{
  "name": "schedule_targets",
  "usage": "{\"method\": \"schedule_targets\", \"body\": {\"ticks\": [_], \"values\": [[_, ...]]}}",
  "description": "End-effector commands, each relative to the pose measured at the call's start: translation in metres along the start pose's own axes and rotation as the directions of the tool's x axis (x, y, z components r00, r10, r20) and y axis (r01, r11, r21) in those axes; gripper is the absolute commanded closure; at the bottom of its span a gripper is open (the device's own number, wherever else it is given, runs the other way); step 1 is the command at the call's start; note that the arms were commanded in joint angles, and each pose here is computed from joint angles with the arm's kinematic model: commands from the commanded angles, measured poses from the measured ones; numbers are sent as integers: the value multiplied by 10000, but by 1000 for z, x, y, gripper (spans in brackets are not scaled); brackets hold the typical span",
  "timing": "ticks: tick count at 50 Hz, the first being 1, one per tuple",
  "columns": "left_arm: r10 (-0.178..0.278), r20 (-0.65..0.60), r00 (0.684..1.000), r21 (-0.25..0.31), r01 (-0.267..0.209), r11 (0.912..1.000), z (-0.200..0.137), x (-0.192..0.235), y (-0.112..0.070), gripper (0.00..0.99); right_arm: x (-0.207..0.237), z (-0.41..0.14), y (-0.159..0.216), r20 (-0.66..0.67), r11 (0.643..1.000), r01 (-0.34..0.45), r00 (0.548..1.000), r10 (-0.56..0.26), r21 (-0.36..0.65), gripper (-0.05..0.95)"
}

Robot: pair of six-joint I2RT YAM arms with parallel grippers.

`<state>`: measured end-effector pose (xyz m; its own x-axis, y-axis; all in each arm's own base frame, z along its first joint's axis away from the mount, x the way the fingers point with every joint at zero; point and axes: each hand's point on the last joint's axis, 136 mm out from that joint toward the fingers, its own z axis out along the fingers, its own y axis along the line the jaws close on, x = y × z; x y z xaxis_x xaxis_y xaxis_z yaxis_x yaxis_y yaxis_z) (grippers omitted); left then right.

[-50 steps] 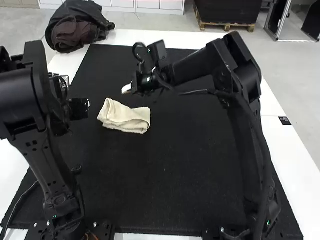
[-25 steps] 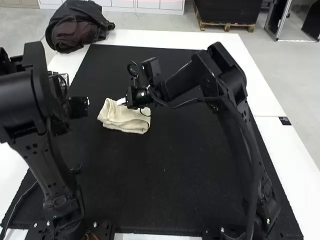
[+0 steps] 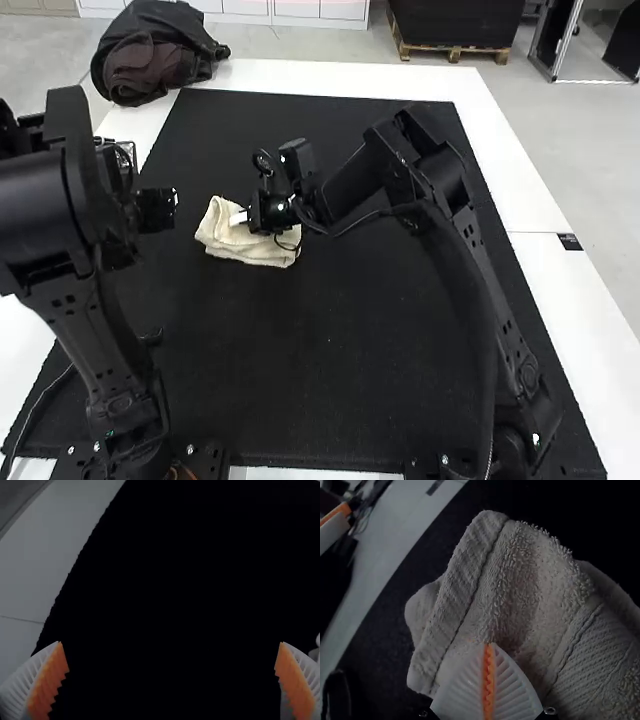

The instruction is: Fold the towel.

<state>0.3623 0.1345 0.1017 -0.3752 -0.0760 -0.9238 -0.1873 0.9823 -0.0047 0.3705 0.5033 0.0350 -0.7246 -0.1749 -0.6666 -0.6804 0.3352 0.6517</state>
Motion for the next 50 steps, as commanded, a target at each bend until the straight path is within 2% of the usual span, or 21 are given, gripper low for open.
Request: {"method": "schedule_targets", "body": {"ticks": [1,12,27,39,44,50], "values": [[62,397,9992,114,-67,9999,-2,-14,-1,28,1,14,17,2,9990,140,9999,-140,-430,928],[-38,373,9993,181,31,9998,-3,-15,-2,28,26,31,10,-261,9987,117,9996,-131,-504,928],[-43,364,9993,201,36,9998,-11,-16,-4,28,58,47,-15,-561,9988,-452,9974,442,-179,928],[23,762,9971,234,-40,9997,-20,-35,-6,28,-6,32,25,189,9966,-609,9979,620,-552,928],[3,747,9972,237,-21,9997,-23,-34,-7,28,-11,33,16,-43,9957,-884,9961,883,-262,928],[-54,604,9982,299,36,9995,-25,-31,-9,28,-6,32,-4,-297,9962,-868,9958,869,48,928]]}}
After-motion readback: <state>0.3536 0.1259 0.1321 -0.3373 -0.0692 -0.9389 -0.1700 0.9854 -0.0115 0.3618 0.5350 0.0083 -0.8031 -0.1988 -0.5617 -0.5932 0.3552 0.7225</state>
